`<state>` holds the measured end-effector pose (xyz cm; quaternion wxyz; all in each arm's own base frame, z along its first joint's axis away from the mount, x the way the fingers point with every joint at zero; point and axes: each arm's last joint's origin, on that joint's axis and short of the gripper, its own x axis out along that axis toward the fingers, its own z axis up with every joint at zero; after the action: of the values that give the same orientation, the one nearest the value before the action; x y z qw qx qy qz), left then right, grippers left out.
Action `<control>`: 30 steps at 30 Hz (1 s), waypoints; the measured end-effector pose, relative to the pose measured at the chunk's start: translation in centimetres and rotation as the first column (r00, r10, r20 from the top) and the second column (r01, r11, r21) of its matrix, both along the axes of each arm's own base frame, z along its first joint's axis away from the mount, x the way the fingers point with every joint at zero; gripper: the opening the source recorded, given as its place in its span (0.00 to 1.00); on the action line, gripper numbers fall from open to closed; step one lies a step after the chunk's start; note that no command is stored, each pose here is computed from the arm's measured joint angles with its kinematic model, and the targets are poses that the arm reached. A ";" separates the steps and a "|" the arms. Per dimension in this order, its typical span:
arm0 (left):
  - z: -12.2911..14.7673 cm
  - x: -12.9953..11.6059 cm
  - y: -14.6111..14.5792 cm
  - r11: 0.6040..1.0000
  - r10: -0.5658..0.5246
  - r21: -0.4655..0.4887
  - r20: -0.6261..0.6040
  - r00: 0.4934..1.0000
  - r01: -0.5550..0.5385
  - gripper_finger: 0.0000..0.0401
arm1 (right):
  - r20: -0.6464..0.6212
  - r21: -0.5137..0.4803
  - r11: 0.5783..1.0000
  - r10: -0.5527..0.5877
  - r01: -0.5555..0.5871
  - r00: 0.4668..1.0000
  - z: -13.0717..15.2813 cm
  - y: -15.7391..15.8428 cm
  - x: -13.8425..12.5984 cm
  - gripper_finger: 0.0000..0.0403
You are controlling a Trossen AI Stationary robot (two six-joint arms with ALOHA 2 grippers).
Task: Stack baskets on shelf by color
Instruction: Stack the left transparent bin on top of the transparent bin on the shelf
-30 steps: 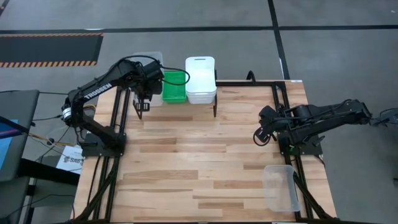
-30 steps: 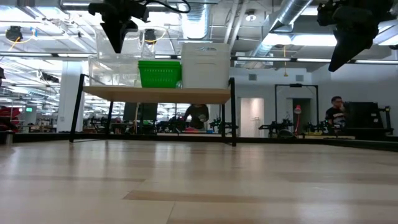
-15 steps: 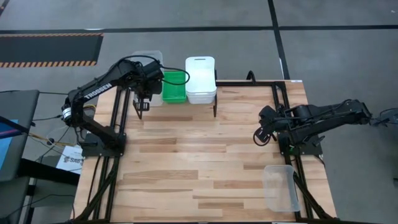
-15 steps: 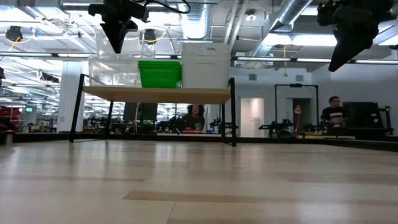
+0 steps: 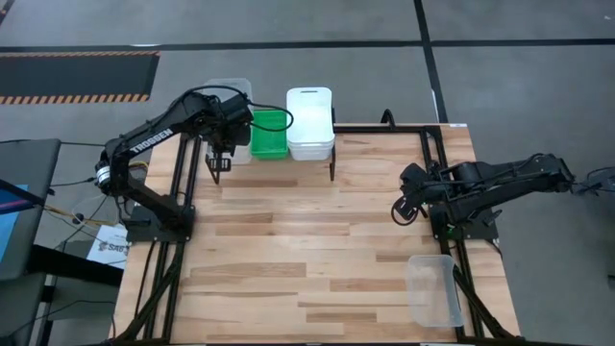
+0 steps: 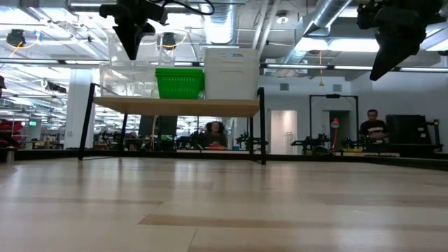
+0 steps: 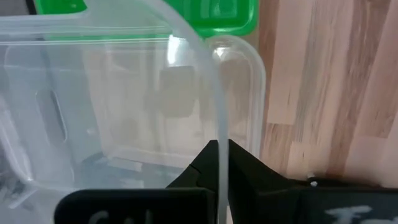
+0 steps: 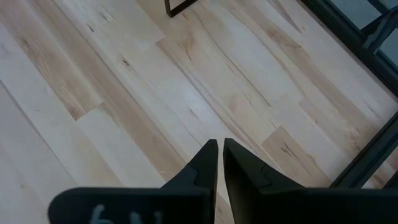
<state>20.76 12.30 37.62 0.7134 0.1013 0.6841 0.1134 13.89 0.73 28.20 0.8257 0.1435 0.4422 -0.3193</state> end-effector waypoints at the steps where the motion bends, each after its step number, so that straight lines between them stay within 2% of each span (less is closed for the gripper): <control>1: 0.0 0.0 0.0 1.000 0.000 0.001 -0.001 1.000 0.000 0.00 | 0.000 0.000 1.000 0.000 0.000 1.000 0.0 0.0 0.0 0.13; 10: 0.0 0.0 0.0 1.000 0.030 0.001 0.010 1.000 -0.030 0.00 | 0.000 0.000 1.000 0.000 0.000 1.000 0.0 0.0 0.0 0.13; 14: 1.1 0.0 -0.1 0.997 0.070 0.016 0.062 0.996 -0.071 0.00 | 0.000 0.000 1.000 0.000 0.000 1.000 0.0 0.0 0.0 0.13; 20: 2.7 -0.4 -0.9 0.997 0.053 0.042 0.127 0.990 -0.059 0.00 | 0.000 0.000 1.000 0.000 0.000 1.000 0.0 0.0 0.0 0.13; 30: 3.2 -1.3 -1.0 0.996 0.075 0.029 0.162 0.984 -0.081 0.00 | 0.001 0.000 1.000 0.000 0.000 1.000 0.0 0.0 0.0 0.13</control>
<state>19.47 11.28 40.78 0.7594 0.0777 0.6256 0.1612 13.89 0.73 28.21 0.8258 0.1438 0.4419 -0.3194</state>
